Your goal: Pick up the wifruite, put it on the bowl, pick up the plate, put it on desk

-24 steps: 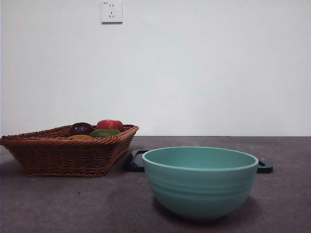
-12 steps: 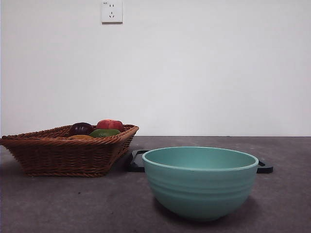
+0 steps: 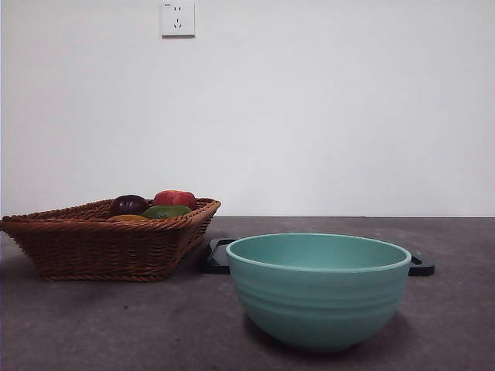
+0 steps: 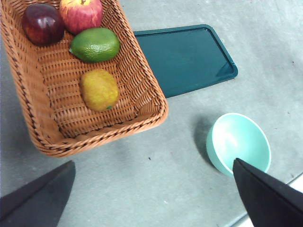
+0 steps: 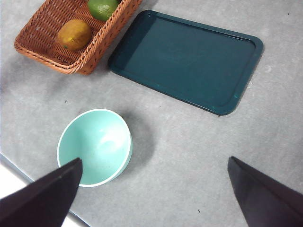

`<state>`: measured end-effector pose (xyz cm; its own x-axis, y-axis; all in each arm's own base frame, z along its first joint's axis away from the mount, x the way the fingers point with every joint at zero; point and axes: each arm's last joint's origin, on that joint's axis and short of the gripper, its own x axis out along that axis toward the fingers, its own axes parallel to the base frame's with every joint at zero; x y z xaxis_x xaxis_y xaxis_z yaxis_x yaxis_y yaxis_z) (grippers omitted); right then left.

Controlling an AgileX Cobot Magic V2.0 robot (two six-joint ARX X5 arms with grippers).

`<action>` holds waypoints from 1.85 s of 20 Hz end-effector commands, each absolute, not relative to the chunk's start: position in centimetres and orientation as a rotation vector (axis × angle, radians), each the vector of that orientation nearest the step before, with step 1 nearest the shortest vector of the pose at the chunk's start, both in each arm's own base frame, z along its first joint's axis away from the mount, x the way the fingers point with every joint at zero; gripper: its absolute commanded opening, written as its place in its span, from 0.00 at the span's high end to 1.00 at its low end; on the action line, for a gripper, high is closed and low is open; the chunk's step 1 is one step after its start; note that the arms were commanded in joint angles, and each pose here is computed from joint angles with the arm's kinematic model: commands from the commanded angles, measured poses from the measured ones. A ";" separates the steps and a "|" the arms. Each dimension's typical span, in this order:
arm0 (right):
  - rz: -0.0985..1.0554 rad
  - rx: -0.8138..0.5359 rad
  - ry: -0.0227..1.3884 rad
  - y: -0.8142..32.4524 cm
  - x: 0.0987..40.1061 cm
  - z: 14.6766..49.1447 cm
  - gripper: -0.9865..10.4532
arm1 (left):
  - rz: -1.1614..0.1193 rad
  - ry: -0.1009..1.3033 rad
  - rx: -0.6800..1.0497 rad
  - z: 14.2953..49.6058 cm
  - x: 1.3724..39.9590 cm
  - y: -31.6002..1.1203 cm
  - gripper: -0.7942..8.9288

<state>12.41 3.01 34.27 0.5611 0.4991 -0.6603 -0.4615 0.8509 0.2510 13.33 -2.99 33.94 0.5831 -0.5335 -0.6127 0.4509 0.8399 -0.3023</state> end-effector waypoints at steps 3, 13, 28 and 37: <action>0.569 0.061 0.775 3.1 12.5 34.8 0.48 | -0.570 0.722 -0.108 34.5 14.8 -3.8 0.37; 0.567 0.064 0.776 3.1 12.5 34.8 0.48 | -0.458 0.844 0.065 34.1 25.4 -10.6 0.39; 0.567 0.064 0.776 3.1 12.5 34.8 0.48 | -0.373 1.167 0.233 23.4 34.2 -15.0 0.39; 0.568 0.063 0.776 3.1 12.5 34.8 0.48 | -0.346 1.194 0.249 21.3 35.3 -15.2 0.45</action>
